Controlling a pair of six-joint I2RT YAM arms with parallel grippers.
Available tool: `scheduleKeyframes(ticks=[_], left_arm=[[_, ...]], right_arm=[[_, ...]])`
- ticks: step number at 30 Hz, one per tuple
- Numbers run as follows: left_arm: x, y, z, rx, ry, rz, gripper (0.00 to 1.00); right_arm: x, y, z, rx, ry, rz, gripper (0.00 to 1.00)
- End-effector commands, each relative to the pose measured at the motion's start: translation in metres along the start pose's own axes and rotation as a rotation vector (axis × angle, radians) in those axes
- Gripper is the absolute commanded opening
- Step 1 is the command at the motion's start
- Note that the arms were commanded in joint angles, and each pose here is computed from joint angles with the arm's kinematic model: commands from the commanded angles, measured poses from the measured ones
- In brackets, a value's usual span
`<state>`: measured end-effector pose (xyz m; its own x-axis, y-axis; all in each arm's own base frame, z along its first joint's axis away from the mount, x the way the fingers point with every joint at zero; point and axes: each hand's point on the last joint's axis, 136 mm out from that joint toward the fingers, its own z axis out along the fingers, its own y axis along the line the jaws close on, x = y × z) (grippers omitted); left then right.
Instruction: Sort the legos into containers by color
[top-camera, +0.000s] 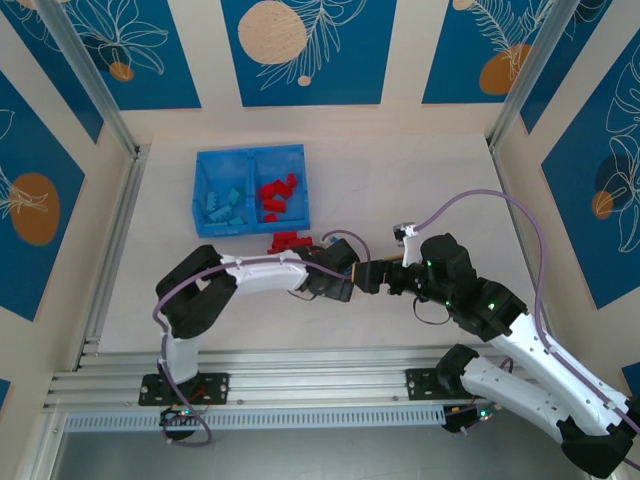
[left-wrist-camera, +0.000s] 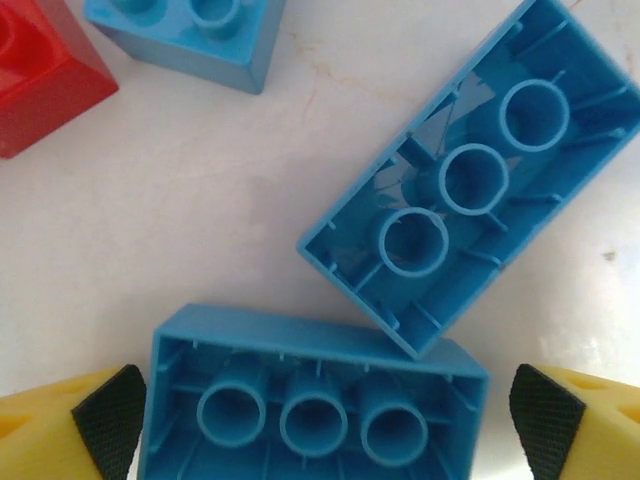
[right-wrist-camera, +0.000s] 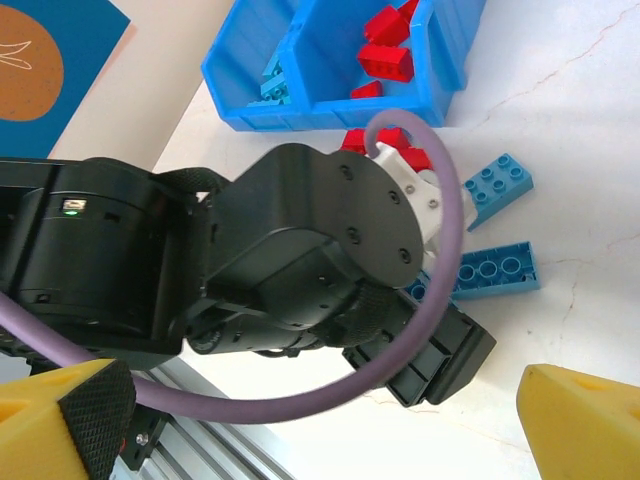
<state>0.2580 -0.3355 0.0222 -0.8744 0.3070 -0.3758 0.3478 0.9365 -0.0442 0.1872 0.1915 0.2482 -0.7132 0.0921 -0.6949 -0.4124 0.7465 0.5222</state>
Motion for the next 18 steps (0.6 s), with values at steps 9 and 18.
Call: scheduleKeyframes(ticks=[9,18], left_arm=[[0.009,0.007,0.009,-0.028,0.034,0.106,0.63],[-0.008,0.025,-0.051,-0.024,-0.096,0.027,0.53]], right_arm=[[-0.003,-0.003,-0.004,0.017,-0.007,0.04,0.99],[-0.005,-0.001,-0.011,0.012,-0.023,0.06,0.99]])
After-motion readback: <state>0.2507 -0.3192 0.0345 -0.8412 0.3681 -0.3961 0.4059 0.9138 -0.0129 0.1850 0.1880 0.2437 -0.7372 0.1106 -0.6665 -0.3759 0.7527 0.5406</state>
